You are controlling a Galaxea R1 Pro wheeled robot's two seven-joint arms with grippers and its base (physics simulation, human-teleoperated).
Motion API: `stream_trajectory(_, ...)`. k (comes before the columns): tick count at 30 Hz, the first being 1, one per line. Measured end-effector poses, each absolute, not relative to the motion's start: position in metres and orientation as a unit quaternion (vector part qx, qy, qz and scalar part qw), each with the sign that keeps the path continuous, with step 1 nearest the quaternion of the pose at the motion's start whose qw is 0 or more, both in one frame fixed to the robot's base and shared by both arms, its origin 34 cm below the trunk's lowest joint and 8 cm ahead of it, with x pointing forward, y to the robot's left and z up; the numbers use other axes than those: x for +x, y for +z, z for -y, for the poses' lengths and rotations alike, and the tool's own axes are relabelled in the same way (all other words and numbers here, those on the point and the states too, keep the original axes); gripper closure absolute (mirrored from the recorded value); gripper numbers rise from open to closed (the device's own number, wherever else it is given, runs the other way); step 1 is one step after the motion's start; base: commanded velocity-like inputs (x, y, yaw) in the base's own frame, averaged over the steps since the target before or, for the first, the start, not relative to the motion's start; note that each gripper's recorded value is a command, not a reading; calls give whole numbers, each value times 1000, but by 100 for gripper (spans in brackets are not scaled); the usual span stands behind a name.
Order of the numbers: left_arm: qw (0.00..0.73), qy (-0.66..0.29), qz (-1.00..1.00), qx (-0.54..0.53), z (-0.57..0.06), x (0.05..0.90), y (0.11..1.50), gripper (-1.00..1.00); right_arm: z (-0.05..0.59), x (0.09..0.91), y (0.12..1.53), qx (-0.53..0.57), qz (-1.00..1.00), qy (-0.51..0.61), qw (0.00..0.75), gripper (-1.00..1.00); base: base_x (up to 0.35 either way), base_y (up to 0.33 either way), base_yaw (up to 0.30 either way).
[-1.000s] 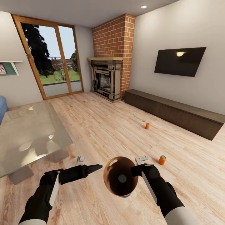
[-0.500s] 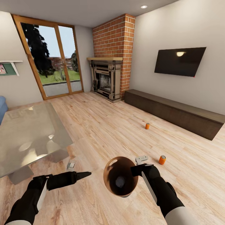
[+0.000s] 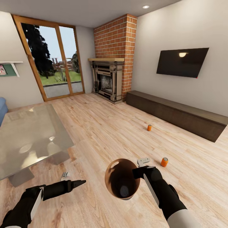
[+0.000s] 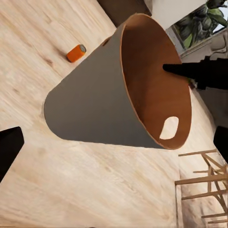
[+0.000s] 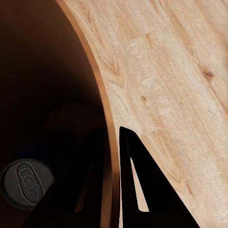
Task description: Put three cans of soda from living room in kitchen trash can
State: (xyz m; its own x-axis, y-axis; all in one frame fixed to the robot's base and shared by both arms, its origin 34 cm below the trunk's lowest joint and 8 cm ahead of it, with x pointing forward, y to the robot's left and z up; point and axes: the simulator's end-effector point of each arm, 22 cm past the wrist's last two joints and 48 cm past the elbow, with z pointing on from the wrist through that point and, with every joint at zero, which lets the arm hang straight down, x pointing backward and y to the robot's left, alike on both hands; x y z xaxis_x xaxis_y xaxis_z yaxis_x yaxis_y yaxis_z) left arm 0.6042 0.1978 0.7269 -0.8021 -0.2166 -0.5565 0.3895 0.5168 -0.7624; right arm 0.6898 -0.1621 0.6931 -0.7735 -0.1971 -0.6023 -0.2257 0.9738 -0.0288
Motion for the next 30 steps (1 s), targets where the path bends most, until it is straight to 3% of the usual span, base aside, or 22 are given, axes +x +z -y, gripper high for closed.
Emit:
stream_trajectory(7,329,-449,-830,38,-215,611,705,-100,162,690,693,-112,-942,23,317,100,0,0,0)
stream_trajectory(11,367,-325,-872,13,-257,636,671,-100,162,690,694,-112,-941,23,318,100,0,0,0)
stream_trajectory(25,386,-291,-875,13,-268,637,655,-100,163,691,696,-111,-941,23,320,100,0,0,0)
stream_trajectory(30,387,-226,-894,-16,-295,642,638,-100,163,691,697,-111,-940,23,320,100,0,0,0)
